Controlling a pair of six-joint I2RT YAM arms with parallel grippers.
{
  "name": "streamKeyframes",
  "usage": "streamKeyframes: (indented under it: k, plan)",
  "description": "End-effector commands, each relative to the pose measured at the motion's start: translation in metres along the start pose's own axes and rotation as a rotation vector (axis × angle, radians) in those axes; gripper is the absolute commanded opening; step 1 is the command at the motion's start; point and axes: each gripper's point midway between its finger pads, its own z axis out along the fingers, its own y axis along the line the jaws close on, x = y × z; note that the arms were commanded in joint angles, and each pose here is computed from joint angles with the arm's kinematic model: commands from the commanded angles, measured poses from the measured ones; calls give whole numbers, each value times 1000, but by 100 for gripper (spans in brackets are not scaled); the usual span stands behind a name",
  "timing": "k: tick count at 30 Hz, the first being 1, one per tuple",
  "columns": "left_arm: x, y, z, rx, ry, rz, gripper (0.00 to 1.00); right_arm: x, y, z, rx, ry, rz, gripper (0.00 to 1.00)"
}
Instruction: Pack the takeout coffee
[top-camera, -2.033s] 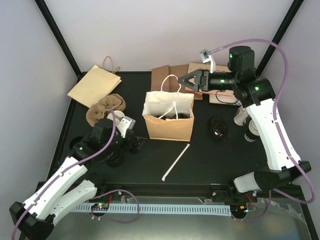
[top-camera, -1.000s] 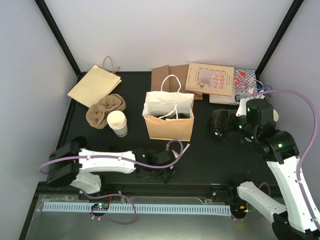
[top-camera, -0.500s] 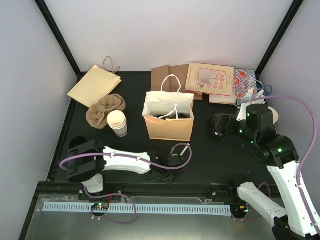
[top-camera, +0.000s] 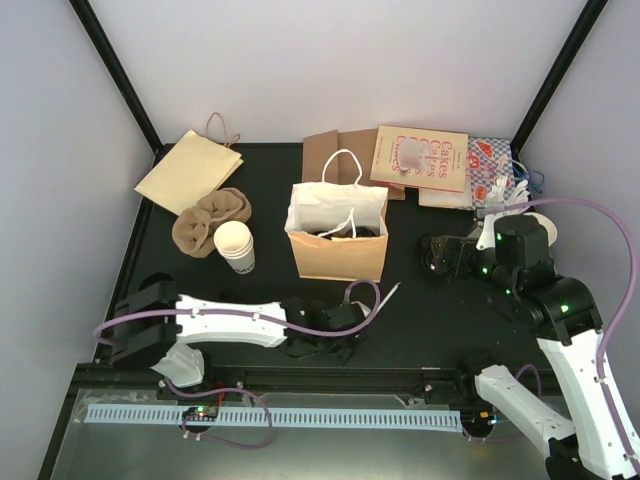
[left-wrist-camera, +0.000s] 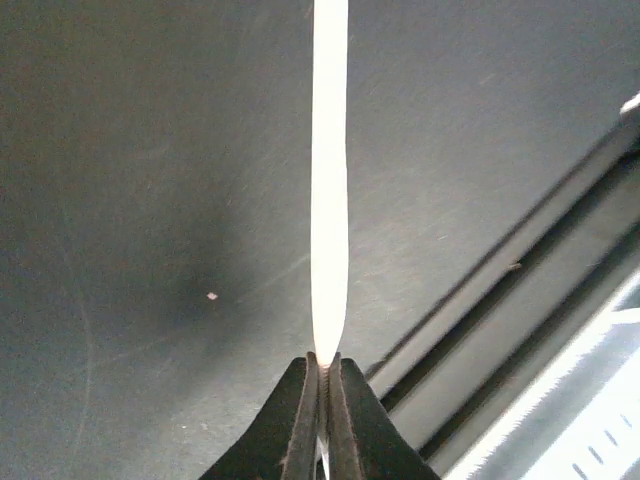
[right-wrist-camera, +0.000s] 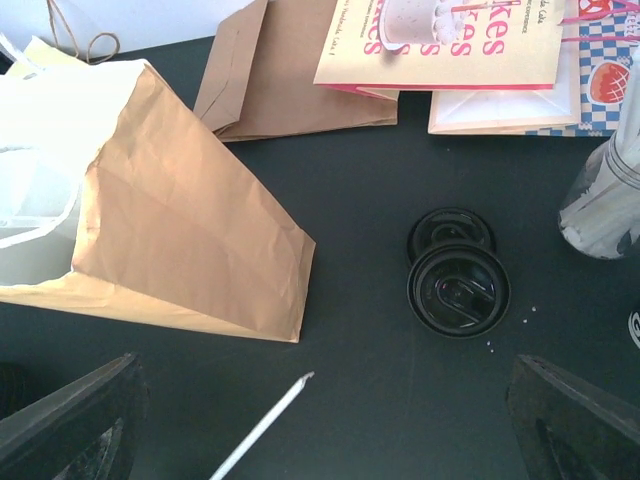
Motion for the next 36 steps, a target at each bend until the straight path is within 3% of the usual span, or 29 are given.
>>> streamKeyframes:
  k: [1,8,14,17,22,27,36]
  plan:
    - [-34,-27,-44,103,-136,34,2,-6,-1,-17,8,-28,16,100]
    - [-49,-30,-77,117,-211,39,1,7,0,-22,-3,36,61,100]
    - [-86,-36,-140,263,-443,-27,2,7,27,-37,-187,-14,88,100]
    - [-103,-34,-177,344,-588,-57,2,4,53,-45,-349,-26,143,99]
    - [-119,-36,-228,501,-769,-68,1,0,111,-55,-768,-33,204,94]
    - [-128,-40,-245,606,-787,-71,2,-16,130,-74,-942,-175,101,81]
    - [-132,-59,-252,717,-769,-33,2,-18,151,-62,-1051,-121,-11,65]
